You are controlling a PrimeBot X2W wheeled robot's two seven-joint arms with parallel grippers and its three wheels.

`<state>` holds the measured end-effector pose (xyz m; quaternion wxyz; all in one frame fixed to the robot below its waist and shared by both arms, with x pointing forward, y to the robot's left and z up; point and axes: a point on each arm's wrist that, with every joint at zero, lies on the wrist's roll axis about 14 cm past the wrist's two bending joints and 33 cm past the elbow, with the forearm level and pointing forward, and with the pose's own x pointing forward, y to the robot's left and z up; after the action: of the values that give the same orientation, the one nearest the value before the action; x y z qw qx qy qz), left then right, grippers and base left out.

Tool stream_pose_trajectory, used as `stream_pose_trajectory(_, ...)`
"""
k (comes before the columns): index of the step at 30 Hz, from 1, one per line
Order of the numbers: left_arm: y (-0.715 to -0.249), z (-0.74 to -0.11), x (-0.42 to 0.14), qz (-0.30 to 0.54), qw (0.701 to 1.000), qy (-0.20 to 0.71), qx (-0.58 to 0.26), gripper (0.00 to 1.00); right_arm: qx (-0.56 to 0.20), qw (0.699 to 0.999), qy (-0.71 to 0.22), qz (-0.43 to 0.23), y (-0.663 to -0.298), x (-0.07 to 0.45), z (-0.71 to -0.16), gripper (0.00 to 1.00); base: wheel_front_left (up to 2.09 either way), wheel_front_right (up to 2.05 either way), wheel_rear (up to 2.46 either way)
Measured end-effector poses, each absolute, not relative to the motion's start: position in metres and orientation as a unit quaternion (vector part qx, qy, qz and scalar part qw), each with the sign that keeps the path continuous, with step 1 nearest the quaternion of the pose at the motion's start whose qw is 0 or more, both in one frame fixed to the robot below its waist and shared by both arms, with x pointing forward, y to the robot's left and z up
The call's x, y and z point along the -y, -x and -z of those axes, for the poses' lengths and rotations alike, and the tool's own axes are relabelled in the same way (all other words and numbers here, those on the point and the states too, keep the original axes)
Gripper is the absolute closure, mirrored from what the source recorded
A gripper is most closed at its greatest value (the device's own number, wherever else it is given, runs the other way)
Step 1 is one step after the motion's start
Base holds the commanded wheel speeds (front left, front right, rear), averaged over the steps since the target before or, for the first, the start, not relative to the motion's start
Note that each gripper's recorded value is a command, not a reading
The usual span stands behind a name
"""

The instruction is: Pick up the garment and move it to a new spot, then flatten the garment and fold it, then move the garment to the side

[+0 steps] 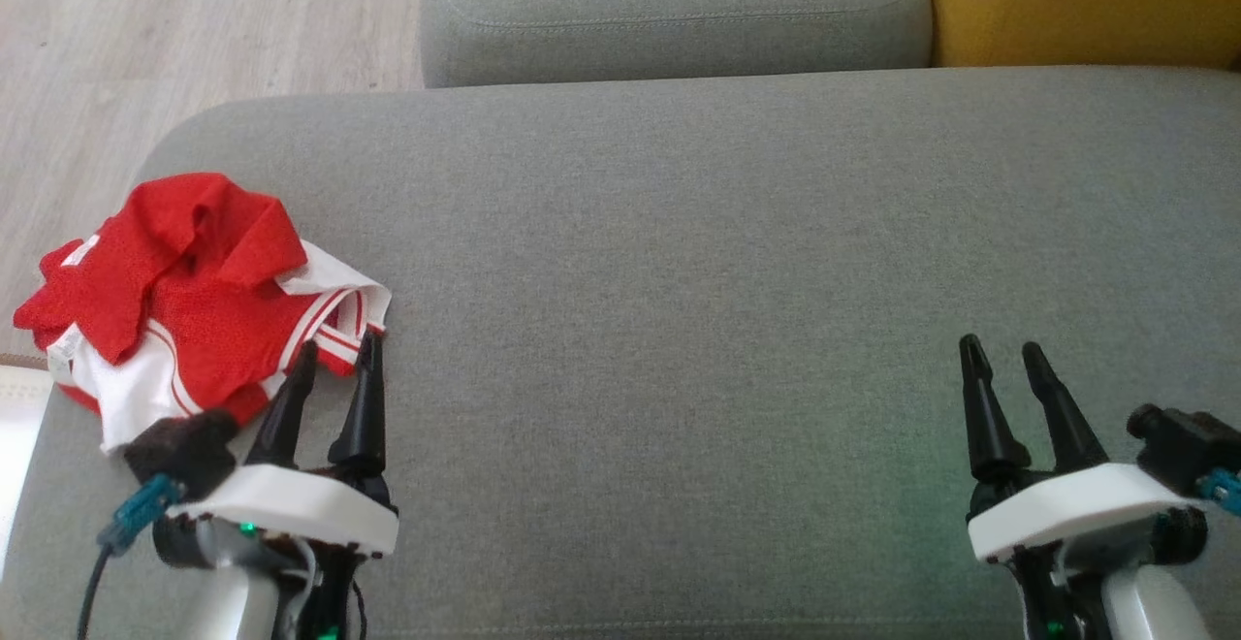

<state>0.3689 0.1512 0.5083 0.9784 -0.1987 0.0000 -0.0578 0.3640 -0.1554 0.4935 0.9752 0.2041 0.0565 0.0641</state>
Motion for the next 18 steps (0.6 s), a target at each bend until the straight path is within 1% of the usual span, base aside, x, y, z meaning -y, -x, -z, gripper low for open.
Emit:
stream_pose_trajectory(4, -0.370, -0.512, -0.145, 0.073, 0.984, 0.165, 0.007, 0.00, -0.059, 0.981, -0.174, -0.065, -0.361, 0.155, -0.491, 0.00, 0.00, 0.00, 0.00)
stream_pose_trajectory(18, -0.367, -0.498, -0.140, 0.079, 0.993, 0.089, 0.000, 0.00, -0.046, 0.991, -0.104, -0.075, -0.362, 0.150, -0.496, 0.00, 0.00, 0.00, 0.00)
